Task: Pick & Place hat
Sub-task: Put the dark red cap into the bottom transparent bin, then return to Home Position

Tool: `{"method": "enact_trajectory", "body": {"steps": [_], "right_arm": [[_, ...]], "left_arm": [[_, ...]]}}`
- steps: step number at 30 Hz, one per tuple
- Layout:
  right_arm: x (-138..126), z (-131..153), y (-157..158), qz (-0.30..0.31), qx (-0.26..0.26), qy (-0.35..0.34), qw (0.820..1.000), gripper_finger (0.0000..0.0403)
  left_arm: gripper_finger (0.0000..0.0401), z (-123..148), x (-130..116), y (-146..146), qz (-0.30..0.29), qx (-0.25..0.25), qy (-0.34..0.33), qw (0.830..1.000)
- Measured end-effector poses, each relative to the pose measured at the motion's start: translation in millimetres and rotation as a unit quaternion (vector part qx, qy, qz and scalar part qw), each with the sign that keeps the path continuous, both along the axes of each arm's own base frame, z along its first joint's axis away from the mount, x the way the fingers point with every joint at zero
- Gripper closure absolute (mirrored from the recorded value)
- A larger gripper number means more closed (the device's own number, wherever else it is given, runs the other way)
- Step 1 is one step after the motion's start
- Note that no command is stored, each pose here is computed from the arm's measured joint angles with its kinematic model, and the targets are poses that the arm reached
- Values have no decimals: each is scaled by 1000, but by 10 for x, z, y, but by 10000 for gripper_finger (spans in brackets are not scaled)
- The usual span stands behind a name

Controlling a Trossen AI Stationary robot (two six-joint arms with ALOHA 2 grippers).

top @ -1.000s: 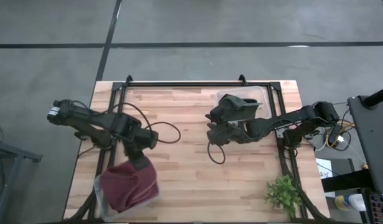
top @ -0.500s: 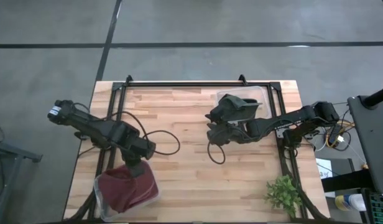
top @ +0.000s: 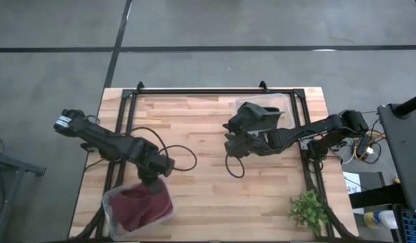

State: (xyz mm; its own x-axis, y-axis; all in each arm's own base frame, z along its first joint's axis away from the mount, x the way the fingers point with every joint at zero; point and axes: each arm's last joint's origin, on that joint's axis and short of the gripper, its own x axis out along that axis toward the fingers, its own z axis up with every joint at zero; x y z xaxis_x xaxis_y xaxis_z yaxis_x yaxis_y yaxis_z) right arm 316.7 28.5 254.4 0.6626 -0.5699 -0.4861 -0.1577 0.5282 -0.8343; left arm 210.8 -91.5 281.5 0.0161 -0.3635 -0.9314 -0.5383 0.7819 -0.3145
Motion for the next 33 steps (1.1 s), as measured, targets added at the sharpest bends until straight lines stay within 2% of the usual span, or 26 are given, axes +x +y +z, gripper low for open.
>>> {"method": "enact_trajectory", "body": {"steps": [3,7,13,17,21,24,30,33], "right_arm": [[1,-1,0,0,0,0,1000,172],[1,-1,0,-2,3,-2,1000,177],[0,-1,0,-4,5,-4,1000,179],[0,-1,0,-3,5,-4,1000,179],[0,-1,0,-3,5,-4,1000,179],[0,-1,0,-6,8,-7,1000,179],[1,2,0,-11,15,-13,1000,179],[1,1,0,-10,13,-11,1000,179]], "left_arm": [[383,12,24,-8,32,-6,-6,999],[342,31,55,-20,55,-16,-19,998],[267,31,56,-17,61,-13,-19,998],[234,50,40,-26,59,-40,-6,997],[228,165,45,-58,55,-96,7,994],[228,312,61,-65,59,-113,-10,992],[227,627,20,-17,73,-98,-37,992],[227,708,-48,11,97,-93,-9,991]]}}
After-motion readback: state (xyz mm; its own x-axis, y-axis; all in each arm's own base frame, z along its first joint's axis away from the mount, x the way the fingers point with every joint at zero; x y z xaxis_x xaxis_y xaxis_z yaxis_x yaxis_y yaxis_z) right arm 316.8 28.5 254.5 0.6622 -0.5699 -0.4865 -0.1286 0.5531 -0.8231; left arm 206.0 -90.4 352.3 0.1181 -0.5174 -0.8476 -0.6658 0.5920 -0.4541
